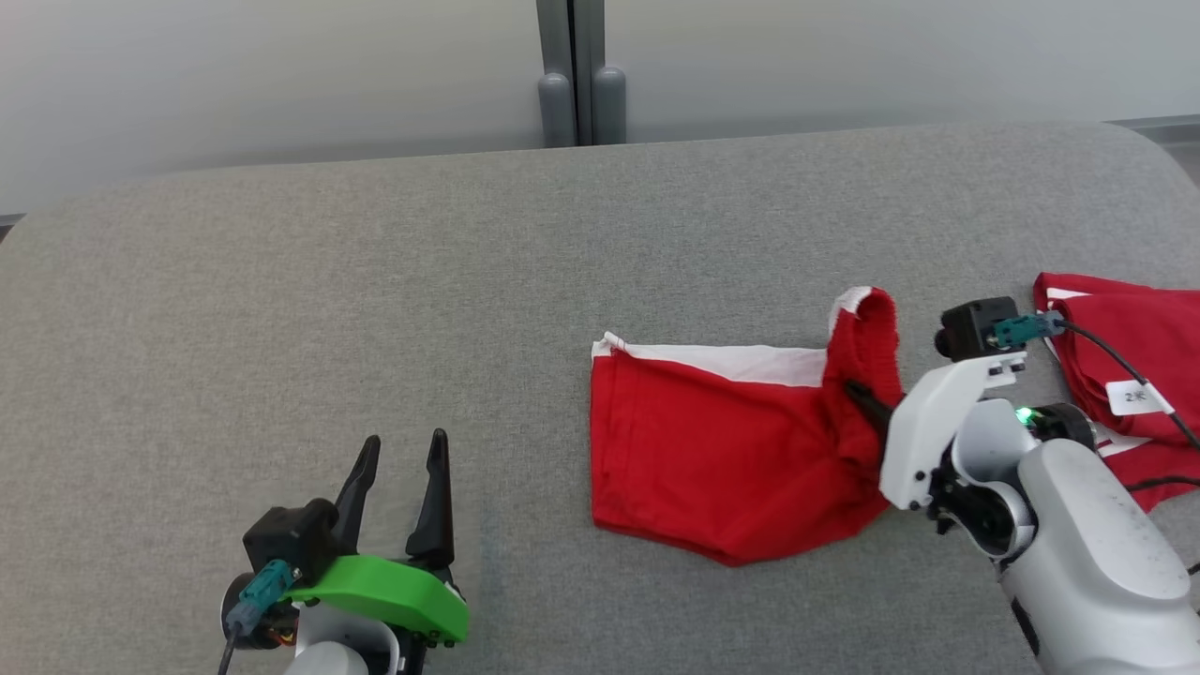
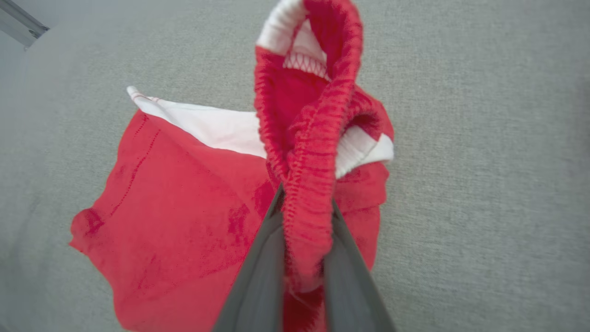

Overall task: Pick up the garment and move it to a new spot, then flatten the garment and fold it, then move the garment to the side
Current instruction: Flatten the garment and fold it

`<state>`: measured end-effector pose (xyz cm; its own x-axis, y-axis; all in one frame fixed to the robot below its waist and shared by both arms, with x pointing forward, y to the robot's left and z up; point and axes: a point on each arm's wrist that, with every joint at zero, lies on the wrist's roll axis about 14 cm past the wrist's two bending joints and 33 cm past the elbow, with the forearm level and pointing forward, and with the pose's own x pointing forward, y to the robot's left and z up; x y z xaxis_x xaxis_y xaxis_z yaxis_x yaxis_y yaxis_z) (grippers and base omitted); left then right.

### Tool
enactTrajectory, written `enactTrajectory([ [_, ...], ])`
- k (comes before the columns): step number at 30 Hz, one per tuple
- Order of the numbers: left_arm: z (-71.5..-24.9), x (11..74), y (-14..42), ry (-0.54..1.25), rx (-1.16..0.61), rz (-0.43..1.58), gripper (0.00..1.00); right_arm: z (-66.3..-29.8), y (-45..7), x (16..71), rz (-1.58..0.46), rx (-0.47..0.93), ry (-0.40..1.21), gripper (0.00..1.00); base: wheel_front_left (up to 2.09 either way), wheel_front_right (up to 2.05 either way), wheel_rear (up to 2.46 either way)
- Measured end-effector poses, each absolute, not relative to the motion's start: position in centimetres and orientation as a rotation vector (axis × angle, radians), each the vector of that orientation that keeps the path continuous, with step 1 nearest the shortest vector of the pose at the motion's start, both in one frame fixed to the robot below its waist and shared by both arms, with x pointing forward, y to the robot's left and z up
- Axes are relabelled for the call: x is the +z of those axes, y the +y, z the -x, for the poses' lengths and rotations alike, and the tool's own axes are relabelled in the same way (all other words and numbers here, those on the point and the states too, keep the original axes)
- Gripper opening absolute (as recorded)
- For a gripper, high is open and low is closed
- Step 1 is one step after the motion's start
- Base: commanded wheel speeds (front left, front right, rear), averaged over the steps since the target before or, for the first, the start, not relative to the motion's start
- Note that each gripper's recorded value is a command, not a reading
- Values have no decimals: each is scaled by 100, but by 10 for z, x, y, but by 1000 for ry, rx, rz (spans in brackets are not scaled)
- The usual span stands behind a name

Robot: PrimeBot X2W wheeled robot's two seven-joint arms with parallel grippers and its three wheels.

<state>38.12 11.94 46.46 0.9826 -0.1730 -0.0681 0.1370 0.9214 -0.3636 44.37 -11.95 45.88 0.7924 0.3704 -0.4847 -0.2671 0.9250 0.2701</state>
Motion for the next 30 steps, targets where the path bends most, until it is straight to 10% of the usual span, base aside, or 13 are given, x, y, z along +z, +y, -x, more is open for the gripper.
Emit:
enactTrajectory([
  [15, -375, 465, 139, 86, -98, 372, 100, -437, -9, 463, -223, 591, 589, 1, 0, 0, 0],
  [17, -374, 464, 142, 88, -88, 373, 100, -436, -1, 459, -224, 601, 600, 46, 0, 0, 0],
  [18, -374, 464, 143, 88, -83, 373, 100, -436, 3, 457, -225, 608, 602, 100, 0, 0, 0],
  [30, -373, 467, 141, 77, -90, 365, 100, -434, 33, 481, -322, 683, 513, 100, 0, 0, 0],
])
